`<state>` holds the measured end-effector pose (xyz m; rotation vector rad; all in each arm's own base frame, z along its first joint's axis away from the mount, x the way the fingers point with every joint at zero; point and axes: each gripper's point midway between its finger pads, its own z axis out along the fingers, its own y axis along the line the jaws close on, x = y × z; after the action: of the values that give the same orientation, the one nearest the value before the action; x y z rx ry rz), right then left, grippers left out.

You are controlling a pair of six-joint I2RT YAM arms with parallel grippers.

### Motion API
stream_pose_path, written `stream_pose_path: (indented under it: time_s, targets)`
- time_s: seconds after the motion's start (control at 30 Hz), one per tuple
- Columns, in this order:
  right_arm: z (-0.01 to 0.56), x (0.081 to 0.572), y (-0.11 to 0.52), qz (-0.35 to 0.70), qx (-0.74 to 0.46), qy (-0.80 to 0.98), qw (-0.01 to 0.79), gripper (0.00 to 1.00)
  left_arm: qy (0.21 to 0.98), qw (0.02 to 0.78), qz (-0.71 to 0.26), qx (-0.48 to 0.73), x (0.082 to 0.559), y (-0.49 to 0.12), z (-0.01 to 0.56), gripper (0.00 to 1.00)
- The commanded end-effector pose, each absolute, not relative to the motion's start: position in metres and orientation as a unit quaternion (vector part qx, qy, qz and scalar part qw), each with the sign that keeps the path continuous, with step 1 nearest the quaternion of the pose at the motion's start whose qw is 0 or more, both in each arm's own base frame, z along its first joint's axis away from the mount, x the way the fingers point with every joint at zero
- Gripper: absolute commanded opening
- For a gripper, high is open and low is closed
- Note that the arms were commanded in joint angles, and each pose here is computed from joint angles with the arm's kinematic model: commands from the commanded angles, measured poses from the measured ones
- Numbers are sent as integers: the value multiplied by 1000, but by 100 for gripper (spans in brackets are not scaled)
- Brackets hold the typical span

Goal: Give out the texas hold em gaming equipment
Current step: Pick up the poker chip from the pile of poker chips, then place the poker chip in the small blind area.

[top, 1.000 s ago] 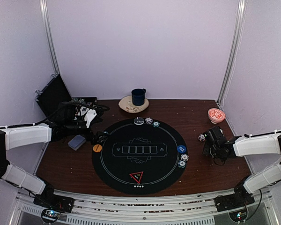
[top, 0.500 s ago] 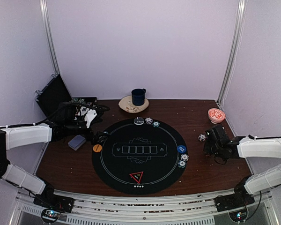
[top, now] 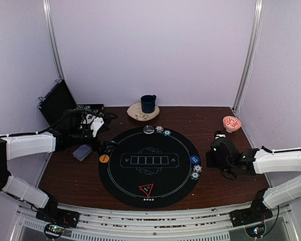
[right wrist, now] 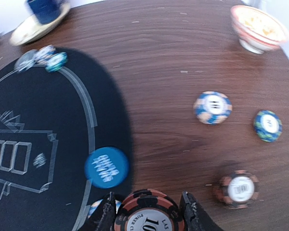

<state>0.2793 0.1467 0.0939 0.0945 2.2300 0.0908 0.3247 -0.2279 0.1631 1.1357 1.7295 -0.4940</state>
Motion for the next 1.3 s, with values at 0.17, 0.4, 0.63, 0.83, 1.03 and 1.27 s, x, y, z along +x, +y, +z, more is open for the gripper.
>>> stream_pose_path:
  time_s: [0.17,0.4,0.63,0.83,1.03,1.27]
  targets:
    - [101,261,252,112,-105,886,438,31,705,504,-196,459,333,-227,168,98]
    - [87,253,277,111,-135,891,420,30,705,504,-197,458,333,-227,168,98]
    - [84,240,289,117,-183,886,409,30,704,505,-197,459,332,-227,169,98]
    - [83,219,300,131,-224,882,394,31,703,505,-195,461,332,-227,170,98]
    - [69,209,286,123,-205,894,380,31,704,505,-195,459,332,-226,170,98]
    - [55,199,265,127,-166,908,364,32,707,501,-196,459,334,-227,166,98]
